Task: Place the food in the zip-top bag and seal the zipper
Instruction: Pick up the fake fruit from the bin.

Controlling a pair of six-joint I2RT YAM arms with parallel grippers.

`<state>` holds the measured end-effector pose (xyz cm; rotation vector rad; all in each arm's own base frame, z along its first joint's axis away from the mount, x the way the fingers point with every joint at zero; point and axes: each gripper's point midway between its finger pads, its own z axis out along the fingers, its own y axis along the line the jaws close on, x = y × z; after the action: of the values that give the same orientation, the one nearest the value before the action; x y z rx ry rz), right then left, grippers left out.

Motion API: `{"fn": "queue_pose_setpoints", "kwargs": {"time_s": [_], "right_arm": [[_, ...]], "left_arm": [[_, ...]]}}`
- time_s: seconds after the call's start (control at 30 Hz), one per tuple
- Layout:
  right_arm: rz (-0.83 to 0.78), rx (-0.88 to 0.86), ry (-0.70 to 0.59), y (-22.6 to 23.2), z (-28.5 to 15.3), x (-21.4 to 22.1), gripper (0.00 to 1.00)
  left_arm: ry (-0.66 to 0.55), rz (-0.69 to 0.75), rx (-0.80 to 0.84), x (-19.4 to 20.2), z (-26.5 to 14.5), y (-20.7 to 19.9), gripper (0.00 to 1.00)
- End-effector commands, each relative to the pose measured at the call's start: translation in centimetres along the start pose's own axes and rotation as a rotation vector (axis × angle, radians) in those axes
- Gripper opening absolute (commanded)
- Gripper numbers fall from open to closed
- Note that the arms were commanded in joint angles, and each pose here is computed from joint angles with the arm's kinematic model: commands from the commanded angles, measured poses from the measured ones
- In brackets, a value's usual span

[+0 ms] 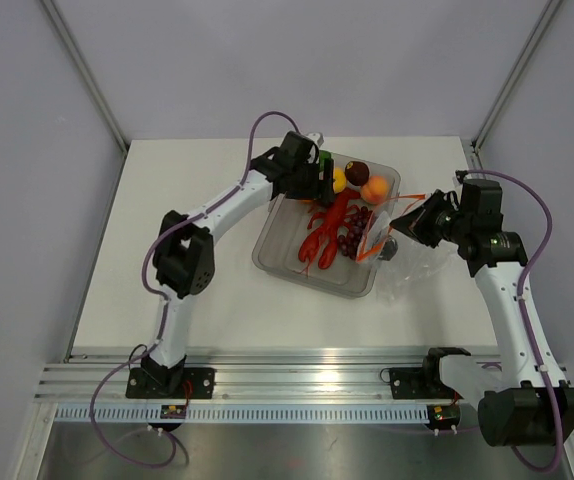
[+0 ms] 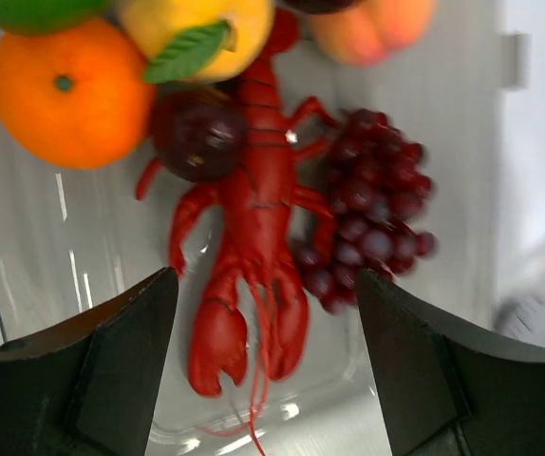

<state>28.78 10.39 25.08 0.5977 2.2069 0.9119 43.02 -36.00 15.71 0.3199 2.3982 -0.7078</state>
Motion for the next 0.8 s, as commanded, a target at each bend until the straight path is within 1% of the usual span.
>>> {"fn": "queue_pose_setpoints", "kwargs": {"time_s": [0.0,0.07,0.1,0.23,0.3,0.43,0.6,0.77], "right_arm": [[-0.04,-0.015,-0.034,0.8,-0.9,-0.5,0.0],[-0.039,-0.022,-0.027,0.9,-0.8,-0.4,0.0],[-0.039,-0.023,-0.026,1.0,-0.8,-0.4,0.0],[-0.041,-0.026,-0.029,1.2,-1.0,-0.5,0.0],[-0.041,-0.029,-0.026,1.2,-0.9,-0.5,0.0],[-0.035,-0.028,-0.016,1.0,-0.6,-0.4,0.0],[-0.037,-0.041,-0.014,1.2,-0.5,-0.4,0.0],[-0.038,-0.051,0.003,1.2,-0.2,-0.1,0.0]], "left_arm": [[-0.113,-0.043,-0.18,-3.6,0.9,1.9,0.78],[-0.109,-0.062,-0.198,-3.4,2.8,2.5,0.78],[-0.136,-0.075,-0.181,-4.4,2.9,1.9,0.78],[-0.142,-0.109,-0.184,-4.6,4.7,2.1,0.77],[-0.133,-0.143,-0.207,-4.0,5.7,2.9,0.77],[-0.104,-0.187,-0.195,-2.7,7.6,3.0,0.77],[-0.112,-0.252,-0.197,-1.9,9.2,3.0,0.73],[-0.146,-0.247,-0.233,-2.1,10.2,3.2,0.69]]}}
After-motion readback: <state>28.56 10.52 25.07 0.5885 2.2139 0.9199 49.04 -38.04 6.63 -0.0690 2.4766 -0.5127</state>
